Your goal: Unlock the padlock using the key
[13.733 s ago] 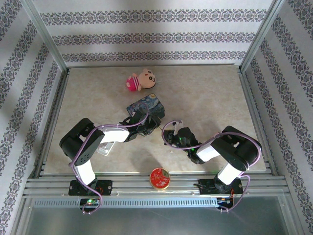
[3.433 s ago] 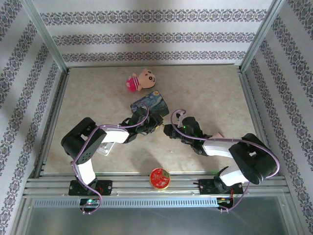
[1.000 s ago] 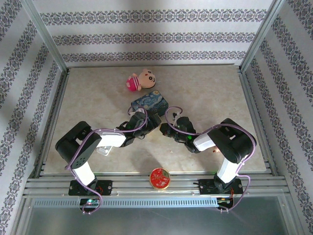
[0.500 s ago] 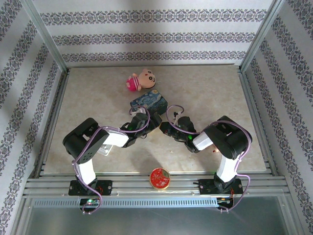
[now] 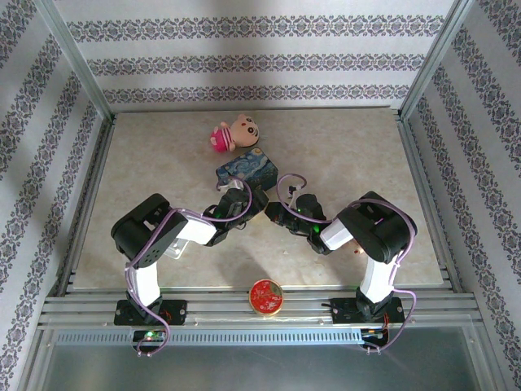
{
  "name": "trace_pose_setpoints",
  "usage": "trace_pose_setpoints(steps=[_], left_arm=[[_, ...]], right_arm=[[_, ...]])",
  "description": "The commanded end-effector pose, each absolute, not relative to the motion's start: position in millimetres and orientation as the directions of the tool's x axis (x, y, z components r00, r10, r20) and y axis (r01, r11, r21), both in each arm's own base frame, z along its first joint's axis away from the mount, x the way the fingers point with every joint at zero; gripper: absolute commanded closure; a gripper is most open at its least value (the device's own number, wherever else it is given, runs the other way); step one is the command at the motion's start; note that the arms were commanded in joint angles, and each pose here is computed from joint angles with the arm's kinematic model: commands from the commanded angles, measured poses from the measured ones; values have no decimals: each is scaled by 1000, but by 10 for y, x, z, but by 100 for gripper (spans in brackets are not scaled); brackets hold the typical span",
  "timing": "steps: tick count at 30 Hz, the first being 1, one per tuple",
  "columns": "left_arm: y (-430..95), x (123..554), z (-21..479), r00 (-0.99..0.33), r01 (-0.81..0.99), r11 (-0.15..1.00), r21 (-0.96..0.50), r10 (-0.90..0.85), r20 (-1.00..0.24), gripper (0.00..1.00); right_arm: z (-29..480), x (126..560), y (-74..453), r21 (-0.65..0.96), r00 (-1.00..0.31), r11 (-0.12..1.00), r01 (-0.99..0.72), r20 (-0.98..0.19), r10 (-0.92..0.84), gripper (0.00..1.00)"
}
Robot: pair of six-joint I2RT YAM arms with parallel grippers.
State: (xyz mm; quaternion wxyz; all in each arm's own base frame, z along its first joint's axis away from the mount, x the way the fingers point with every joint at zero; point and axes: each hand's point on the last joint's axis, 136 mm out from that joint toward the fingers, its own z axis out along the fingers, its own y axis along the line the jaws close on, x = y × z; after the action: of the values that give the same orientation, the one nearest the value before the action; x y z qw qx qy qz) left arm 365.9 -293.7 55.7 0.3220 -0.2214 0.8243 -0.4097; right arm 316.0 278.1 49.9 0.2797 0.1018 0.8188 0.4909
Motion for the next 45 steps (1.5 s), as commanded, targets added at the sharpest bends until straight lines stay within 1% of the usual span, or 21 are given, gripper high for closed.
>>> trace_pose_setpoints(steps=[1, 4, 8, 11, 13, 18, 22, 25, 33, 35, 38, 40, 43, 45], left_arm=[[-3016, 3734, 683, -672, -58, 537, -841, -644, -365, 59], [-3011, 3735, 693, -669, -52, 539, -841, -644, -371, 71], [-3004, 3727, 701, -669, -50, 540, -840, -642, -373, 82], [-2985, 3719, 706, -665, -51, 541, -840, -645, -375, 90], [-2974, 3711, 719, -663, -48, 543, -838, -645, -380, 92], [-2948, 3706, 736, -658, -48, 549, -835, -646, -387, 99], [-2939, 3689, 765, -659, -47, 550, -834, -644, -388, 100], [-2937, 3659, 785, -670, -48, 555, -831, -635, -385, 100], [-2920, 3434, 727, -749, -101, 592, -800, -574, -331, 100], [-2888, 3363, 708, -768, -124, 611, -782, -558, -315, 100], [-2849, 3253, 685, -793, -158, 633, -758, -539, -284, 100], [-2813, 3194, 679, -802, -179, 643, -744, -534, -268, 100], [-2781, 3137, 686, -811, -199, 653, -731, -528, -250, 100], [-2790, 3117, 693, -818, -201, 652, -731, -522, -240, 100]], right_arm=[[709, 3262, 2852, 883, -804, 439, -167, -380, 458, 100], [714, 3276, 2852, 883, -801, 439, -169, -383, 461, 100], [727, 3290, 2857, 881, -797, 440, -174, -388, 463, 100], [744, 3298, 2848, 879, -793, 442, -177, -393, 465, 93], [750, 3293, 2836, 876, -792, 447, -181, -399, 463, 85], [757, 3273, 2764, 866, -783, 467, -180, -414, 465, 74], [768, 3252, 2675, 852, -770, 492, -178, -432, 469, 66], [758, 3214, 2591, 834, -760, 525, -173, -452, 467, 62], [685, 3058, 2384, 742, -744, 651, -157, -522, 416, 62], [689, 3016, 2365, 700, -741, 694, -169, -555, 379, 62], [670, 2907, 2362, 592, -742, 780, -202, -613, 273, 62], [703, 2852, 2368, 518, -731, 822, -237, -652, 200, 64], [756, 2791, 2366, 445, -717, 852, -275, -686, 126, 67], [779, 2790, 2334, 436, -715, 860, -267, -688, 126, 65]])
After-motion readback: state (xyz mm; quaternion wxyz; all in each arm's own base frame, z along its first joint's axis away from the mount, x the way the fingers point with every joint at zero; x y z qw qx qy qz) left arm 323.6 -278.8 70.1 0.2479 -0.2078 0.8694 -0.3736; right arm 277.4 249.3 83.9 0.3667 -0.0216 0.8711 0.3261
